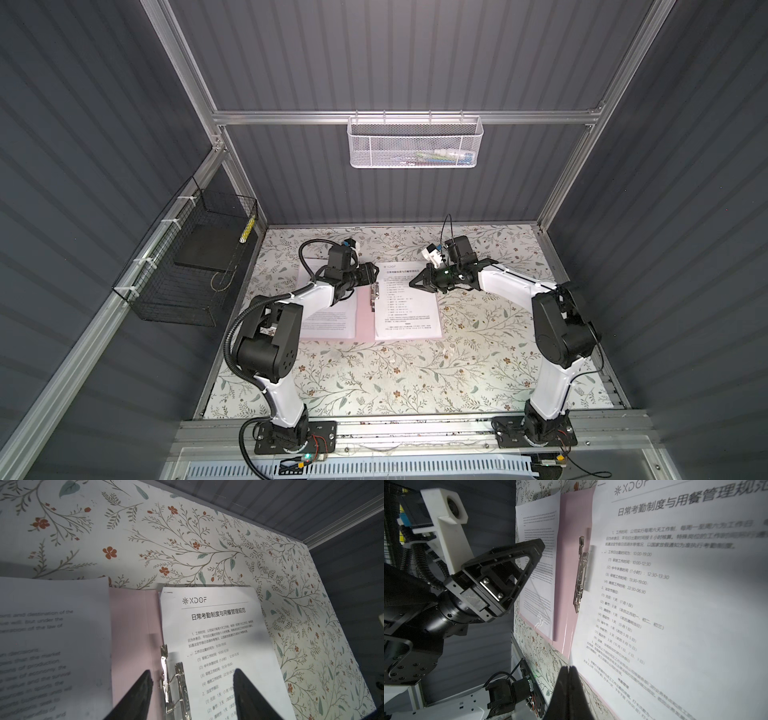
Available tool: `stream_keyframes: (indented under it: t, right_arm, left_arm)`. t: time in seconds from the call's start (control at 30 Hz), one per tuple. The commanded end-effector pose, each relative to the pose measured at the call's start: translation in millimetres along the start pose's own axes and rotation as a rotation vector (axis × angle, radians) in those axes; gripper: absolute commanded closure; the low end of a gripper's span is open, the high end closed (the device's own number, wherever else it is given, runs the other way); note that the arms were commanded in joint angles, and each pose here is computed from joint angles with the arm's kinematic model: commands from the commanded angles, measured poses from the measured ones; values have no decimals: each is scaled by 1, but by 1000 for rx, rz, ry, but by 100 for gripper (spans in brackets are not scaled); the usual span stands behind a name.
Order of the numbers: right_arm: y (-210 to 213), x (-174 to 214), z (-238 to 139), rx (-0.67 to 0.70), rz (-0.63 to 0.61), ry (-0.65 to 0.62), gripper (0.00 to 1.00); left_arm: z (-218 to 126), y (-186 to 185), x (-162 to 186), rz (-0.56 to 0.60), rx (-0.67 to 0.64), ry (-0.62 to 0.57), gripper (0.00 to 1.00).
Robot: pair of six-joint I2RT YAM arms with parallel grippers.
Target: Put the files into the folder
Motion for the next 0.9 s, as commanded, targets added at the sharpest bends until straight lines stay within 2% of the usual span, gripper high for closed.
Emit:
stream_keyframes:
  t: [0.0,0.3,0.6,0.87]
  right_arm:
    - [-5,-2,9,-30,11,17,100]
    - [-22,1,26,-30,46,52,100]
    - [-26,5,33,-37,58,73,100]
    - [-27,10,36,-78,78,79,100]
  left_arm:
    - [10,0,-7,24,42,-7,37]
    - [40,12,6,-4,55,38,38]
    - [53,21,11,-34,68,49,39]
    - [61,26,18,-80,139,65,42]
Point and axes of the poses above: each gripper's point midway between its finger pads, its own z axis out along the fingers, its own y axis along the line the jaws close on, x = y × z, the point moved 10 cm from there along -z, back along the fingers, and after that the axes turned 1 degree about -z, right-handed, at the moved point
